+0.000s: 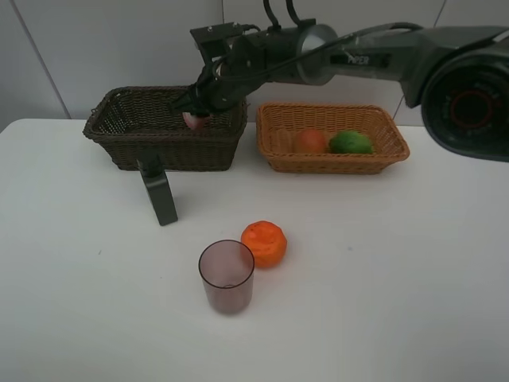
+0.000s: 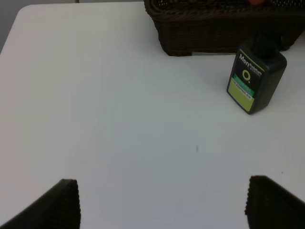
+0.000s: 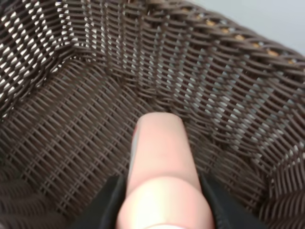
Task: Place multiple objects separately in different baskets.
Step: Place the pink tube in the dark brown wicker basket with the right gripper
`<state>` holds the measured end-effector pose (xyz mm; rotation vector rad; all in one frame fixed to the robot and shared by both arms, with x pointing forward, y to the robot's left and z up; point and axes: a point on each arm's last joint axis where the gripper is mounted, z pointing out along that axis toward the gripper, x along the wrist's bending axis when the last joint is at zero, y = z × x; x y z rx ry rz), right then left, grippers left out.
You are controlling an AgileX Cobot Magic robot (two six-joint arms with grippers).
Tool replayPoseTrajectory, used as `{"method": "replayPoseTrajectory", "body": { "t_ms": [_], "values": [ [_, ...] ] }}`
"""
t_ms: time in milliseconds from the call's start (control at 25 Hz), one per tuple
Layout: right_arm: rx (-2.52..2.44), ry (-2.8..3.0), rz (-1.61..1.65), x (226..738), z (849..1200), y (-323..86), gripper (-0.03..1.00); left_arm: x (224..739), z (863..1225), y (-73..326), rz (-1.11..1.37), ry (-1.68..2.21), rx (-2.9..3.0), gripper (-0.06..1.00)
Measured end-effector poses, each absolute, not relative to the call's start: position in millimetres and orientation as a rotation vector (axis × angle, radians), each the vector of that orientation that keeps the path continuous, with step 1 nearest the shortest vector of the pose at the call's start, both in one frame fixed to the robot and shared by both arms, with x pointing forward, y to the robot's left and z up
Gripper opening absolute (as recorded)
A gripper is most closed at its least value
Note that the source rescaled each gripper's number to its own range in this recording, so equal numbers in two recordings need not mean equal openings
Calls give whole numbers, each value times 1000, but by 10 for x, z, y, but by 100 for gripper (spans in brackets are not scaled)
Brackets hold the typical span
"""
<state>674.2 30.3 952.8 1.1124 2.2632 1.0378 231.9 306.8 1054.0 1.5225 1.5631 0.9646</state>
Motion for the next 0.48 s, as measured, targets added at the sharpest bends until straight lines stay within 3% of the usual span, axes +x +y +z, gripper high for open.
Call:
{"method": "replayPoseTrajectory", "body": {
  "t_ms": [200,480],
  "values": [
    [1093,2256,1030,6760,9532,285,41,2319,10540,3068,965,1563,1523,90],
    [1096,2265,1015,6752,9539,277,74,2319,10540,3068,965,1563,1523,90]
  ]
}}
